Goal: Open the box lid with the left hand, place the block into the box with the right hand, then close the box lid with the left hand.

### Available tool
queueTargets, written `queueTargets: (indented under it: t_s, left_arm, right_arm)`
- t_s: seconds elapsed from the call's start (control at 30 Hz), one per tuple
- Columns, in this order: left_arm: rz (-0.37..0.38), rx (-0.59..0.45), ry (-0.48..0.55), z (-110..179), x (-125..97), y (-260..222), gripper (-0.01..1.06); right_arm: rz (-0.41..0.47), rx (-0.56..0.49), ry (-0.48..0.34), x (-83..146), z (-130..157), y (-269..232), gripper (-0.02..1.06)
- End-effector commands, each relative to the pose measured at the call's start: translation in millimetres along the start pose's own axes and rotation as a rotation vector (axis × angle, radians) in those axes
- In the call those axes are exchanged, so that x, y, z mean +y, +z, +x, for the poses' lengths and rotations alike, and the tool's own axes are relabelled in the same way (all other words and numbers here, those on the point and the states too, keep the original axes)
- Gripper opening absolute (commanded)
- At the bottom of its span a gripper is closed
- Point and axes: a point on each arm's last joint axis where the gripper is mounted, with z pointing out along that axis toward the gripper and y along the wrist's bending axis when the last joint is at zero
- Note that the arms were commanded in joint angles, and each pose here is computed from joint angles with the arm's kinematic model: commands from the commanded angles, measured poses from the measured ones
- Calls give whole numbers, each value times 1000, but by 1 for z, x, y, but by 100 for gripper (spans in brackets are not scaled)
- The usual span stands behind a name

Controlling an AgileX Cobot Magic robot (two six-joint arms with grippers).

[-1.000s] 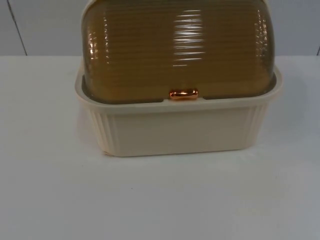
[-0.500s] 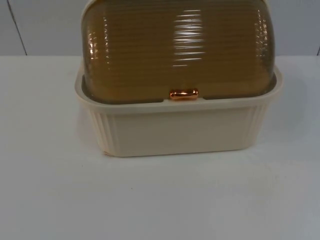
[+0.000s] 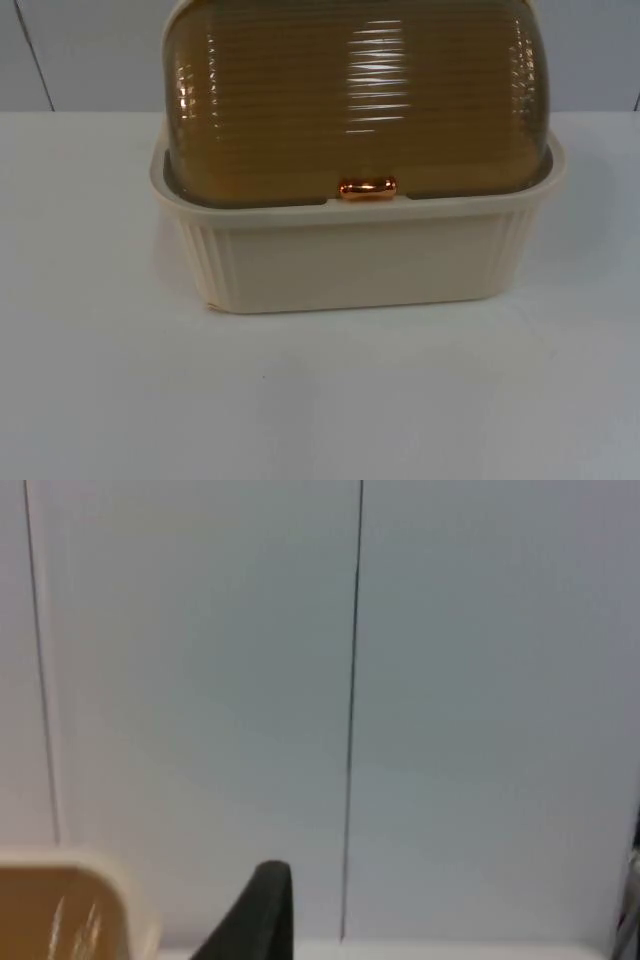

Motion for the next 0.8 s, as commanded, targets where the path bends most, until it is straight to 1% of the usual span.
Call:
queueTargets:
  t_s: [0.0,0.03,0.07,0.13,0.2,0.23,0.33,0.4,0.43,0.5,0.57,0.6,0.77]
  left_arm:
    - [16,118,-16,18,-2,8,100]
    - [16,118,-16,18,-2,8,100]
    - [31,157,-28,24,-4,12,100]
    - [45,220,-36,36,-5,17,100]
    - [45,248,-35,42,-5,20,100]
    - [45,248,-35,42,-5,20,100]
    - [29,279,-39,47,-4,22,100]
    - [36,334,-49,56,-4,24,100]
    - [36,334,-49,56,-4,24,100]
    - [58,417,-51,68,-6,26,100]
    - [80,501,-48,79,-6,25,100]
    - [89,523,-44,83,-6,26,100]
    - [69,554,-34,91,-4,29,100]
  right_arm:
    - [-12,117,37,4,19,13,105]
    - [-12,117,37,4,19,13,105]
    - [-11,166,55,5,28,18,105]
    - [-10,252,65,7,45,27,105]
    - [-17,329,65,10,61,35,105]
    - [-17,329,65,10,61,35,105]
    - [-48,421,73,16,84,46,105]
    - [-70,473,52,20,99,52,105]
    - [-70,473,52,20,99,52,105]
    - [-91,517,32,23,110,56,105]
    - [-96,543,35,24,115,57,105]
    - [-102,551,40,24,116,56,105]
    - [-106,574,43,25,119,56,105]
